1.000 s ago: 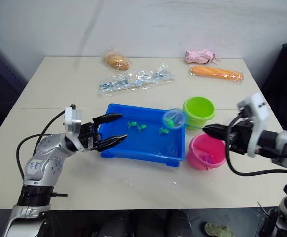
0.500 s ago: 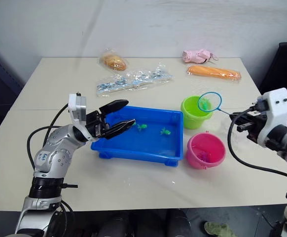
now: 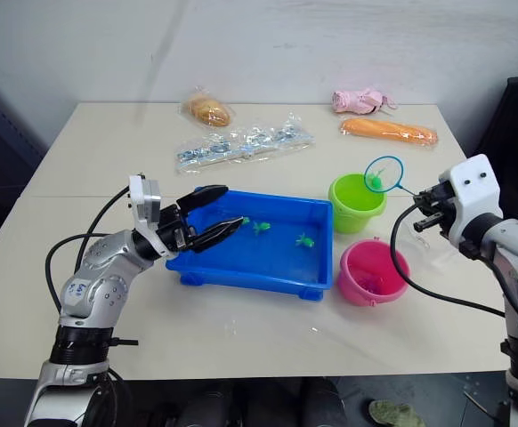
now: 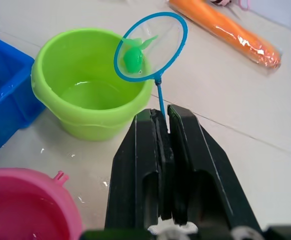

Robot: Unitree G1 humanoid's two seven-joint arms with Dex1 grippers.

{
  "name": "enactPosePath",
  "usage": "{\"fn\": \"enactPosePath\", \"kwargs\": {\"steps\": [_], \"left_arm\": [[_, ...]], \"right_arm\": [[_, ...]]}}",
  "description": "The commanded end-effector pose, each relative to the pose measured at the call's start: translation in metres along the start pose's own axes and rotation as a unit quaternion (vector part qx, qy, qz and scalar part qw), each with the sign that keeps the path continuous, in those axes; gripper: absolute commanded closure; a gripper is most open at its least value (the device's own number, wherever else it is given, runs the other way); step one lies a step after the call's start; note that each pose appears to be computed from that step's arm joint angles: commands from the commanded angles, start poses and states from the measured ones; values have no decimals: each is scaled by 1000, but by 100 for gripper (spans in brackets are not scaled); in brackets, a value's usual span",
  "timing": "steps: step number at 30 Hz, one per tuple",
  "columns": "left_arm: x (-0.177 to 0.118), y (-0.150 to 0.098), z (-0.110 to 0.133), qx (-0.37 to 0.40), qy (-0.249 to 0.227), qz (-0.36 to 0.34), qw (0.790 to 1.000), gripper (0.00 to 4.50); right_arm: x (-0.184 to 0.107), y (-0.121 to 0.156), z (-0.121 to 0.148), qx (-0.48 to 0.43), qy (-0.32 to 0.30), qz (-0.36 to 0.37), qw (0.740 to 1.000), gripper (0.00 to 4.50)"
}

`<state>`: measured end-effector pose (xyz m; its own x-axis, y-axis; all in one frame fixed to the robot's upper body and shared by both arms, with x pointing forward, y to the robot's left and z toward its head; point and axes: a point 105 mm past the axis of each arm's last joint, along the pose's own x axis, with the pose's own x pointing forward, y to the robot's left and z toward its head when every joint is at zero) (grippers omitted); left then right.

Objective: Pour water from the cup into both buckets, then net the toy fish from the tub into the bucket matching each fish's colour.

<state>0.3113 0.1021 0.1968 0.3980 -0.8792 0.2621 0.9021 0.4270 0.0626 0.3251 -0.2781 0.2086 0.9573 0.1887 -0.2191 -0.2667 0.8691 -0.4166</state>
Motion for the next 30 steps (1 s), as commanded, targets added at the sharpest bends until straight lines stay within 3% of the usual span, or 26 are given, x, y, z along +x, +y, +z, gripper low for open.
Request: {"fn": "enactPosePath", "kwargs": {"steps": [1,11,18,30], "left_arm": [[-2,-5,8,27,-6,0,1000,3],[-4,-3,13,49,-6,8,999,3],[-1,-5,7,51,-3,8,999,3],[5,-6,6,52,-9,0,999,3]], "right_arm": [[-6,-5,17,-57,-25,-16,998,450],[0,-19,18,-157,-55,-73,983,450],[2,-23,22,-264,-69,-101,957,450],[8,-5,9,-283,-94,-80,951,450]]}}
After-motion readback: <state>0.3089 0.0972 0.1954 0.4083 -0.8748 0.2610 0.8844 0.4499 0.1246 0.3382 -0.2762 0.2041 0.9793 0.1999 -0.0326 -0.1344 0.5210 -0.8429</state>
